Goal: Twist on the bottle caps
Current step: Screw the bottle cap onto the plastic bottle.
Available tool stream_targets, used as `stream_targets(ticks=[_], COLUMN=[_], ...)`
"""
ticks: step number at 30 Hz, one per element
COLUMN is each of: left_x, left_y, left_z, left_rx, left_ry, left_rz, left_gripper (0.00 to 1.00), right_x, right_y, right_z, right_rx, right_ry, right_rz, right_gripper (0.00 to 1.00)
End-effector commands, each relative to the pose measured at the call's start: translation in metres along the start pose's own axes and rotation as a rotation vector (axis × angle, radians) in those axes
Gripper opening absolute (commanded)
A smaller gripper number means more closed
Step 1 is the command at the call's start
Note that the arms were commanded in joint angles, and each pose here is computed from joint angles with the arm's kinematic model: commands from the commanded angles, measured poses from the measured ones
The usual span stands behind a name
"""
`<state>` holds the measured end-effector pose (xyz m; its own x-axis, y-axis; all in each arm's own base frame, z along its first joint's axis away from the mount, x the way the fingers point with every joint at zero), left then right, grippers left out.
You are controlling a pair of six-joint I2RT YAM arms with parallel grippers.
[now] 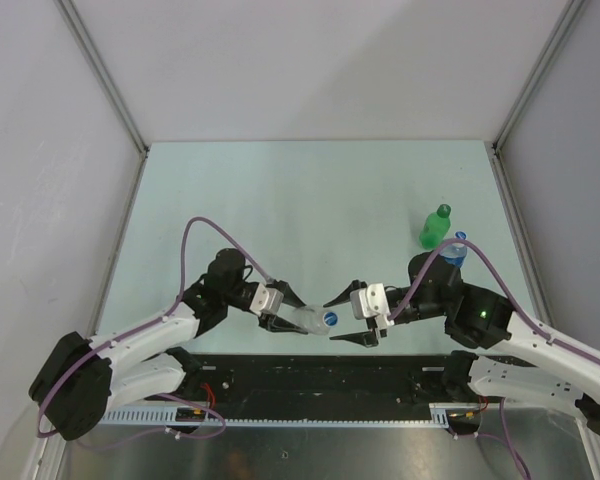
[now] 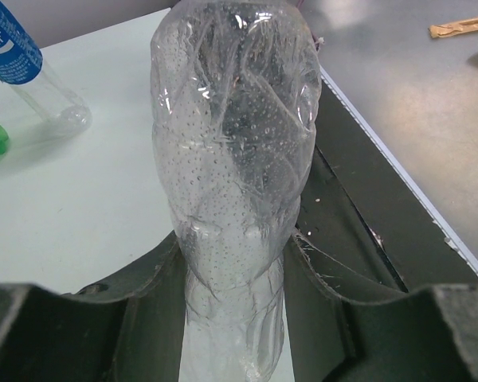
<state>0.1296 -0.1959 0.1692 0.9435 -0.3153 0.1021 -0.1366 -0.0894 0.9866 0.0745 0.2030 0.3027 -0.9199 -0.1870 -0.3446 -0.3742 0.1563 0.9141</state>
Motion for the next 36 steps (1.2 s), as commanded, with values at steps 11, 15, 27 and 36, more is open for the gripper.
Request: stream_targets(ticks=[11,15,27,36], left_x=[0.011,0.012,0.016,0.023], left_y=[0.019,0.024,0.089,0.117], left_z=[0.000,0.000,-0.021,-0.033], left_rx=[-0.025,-0.029,-0.094,-0.220], left_ry=[-0.012,-0.003,0.284,0.628], left_rz=[0.084,0.084,0.230,0.229], left_gripper=[0.00,0.00,0.00,0.00], right_x=[-0.004,-0.004,-0.026,-0.044], right_y=[0.019,0.016,-0.016,-0.035], right_z=[-0.001,-0.001,0.017,0.037], right_rx=[-0.048,-0.027,0.103,-0.001], right_ry=[0.027,0.021,-0.307,-0.603], right_rz=[-0.023,-0.002,0.297,0.499], right_gripper=[0.41,0.28,0.00,0.00])
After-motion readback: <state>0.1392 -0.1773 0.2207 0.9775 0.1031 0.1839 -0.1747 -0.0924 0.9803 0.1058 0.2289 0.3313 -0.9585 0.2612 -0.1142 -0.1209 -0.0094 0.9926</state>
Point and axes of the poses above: each gripper's point midway between its finger pads, its own z axis out along the fingers, its own x axis along the line the jaws close on, y = z × x, the point moved 9 cm from there along -z, back along the fingers, and after that the axes turned 2 degrees about -z, right-handed, at the moved point
